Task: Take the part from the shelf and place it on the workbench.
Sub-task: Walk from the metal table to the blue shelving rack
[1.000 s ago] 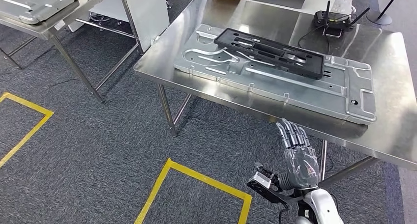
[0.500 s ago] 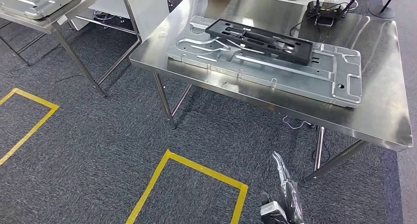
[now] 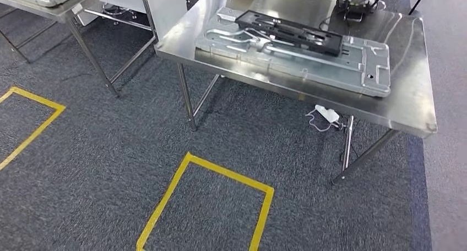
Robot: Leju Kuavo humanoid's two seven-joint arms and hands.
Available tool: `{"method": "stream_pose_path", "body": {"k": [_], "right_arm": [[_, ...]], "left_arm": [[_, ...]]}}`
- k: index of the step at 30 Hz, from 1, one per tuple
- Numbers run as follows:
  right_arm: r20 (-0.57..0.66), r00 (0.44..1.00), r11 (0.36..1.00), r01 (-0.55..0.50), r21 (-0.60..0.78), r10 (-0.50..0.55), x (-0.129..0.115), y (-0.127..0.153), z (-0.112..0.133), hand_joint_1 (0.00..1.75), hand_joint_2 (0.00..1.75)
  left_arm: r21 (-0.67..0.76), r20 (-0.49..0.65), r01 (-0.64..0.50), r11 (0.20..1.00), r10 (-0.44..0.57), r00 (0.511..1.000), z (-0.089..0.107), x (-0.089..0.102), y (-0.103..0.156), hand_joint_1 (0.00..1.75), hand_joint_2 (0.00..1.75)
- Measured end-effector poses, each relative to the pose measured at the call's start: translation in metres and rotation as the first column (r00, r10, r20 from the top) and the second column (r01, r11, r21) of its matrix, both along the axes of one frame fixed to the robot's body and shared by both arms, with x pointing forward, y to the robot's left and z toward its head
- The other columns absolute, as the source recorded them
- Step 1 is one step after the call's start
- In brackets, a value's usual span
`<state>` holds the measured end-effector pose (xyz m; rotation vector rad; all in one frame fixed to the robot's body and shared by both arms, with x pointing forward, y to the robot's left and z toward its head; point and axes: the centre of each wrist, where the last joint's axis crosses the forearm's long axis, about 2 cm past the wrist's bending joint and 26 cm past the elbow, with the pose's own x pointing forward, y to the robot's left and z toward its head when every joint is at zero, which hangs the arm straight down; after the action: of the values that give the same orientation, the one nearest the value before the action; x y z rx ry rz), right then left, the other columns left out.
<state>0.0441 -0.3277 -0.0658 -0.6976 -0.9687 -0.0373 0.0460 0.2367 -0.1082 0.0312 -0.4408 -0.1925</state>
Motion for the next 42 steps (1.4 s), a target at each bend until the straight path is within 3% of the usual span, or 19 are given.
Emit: {"method": "stream_pose_path", "body": {"k": [9, 12, 16, 22, 28, 37, 42], "right_arm": [[-0.095, 0.987, 0.983, 0.143, 0.116, -0.133, -0.013, 0.02, -0.018, 0.0, 0.0], [-0.207, 0.971, 0.983, 0.147, 0.111, -0.122, -0.018, 0.026, -0.022, 0.0, 0.0], [-0.406, 0.907, 0.981, 0.164, 0.102, -0.109, -0.024, 0.035, -0.032, 0.0, 0.0], [-0.602, 0.797, 0.933, 0.255, 0.252, -0.056, -0.022, 0.055, -0.041, 0.0, 0.0], [-0.656, 0.754, 0.884, 0.303, 0.355, 0.005, -0.026, 0.069, -0.044, 0.0, 0.0], [-0.629, 0.775, 0.858, 0.281, 0.43, 0.061, -0.022, 0.076, -0.045, 0.0, 0.0], [-0.642, 0.76, 0.841, 0.277, 0.464, 0.104, -0.021, 0.085, -0.044, 0.0, 0.0]], "left_arm": [[-0.008, -0.004, -0.015, 1.0, 0.015, 1.0, 0.0, -0.001, -0.004, 0.0, 0.0], [-0.002, -0.009, -0.016, 1.0, 0.016, 1.0, 0.0, -0.004, -0.003, 0.0, 0.0], [0.004, -0.007, -0.015, 1.0, 0.015, 1.0, 0.0, -0.002, -0.003, 0.0, 0.0], [0.015, 0.005, -0.01, 1.0, 0.01, 1.0, 0.001, 0.004, -0.002, 0.0, 0.0], [0.038, 0.001, -0.014, 0.999, 0.014, 1.0, 0.0, -0.002, 0.003, 0.0, 0.0], [0.102, 0.006, -0.034, 0.994, 0.034, 0.999, -0.002, -0.006, 0.022, 0.0, 0.0], [0.134, 0.015, -0.058, 0.989, 0.057, 0.998, -0.003, -0.008, 0.036, 0.0, 0.0]]}}
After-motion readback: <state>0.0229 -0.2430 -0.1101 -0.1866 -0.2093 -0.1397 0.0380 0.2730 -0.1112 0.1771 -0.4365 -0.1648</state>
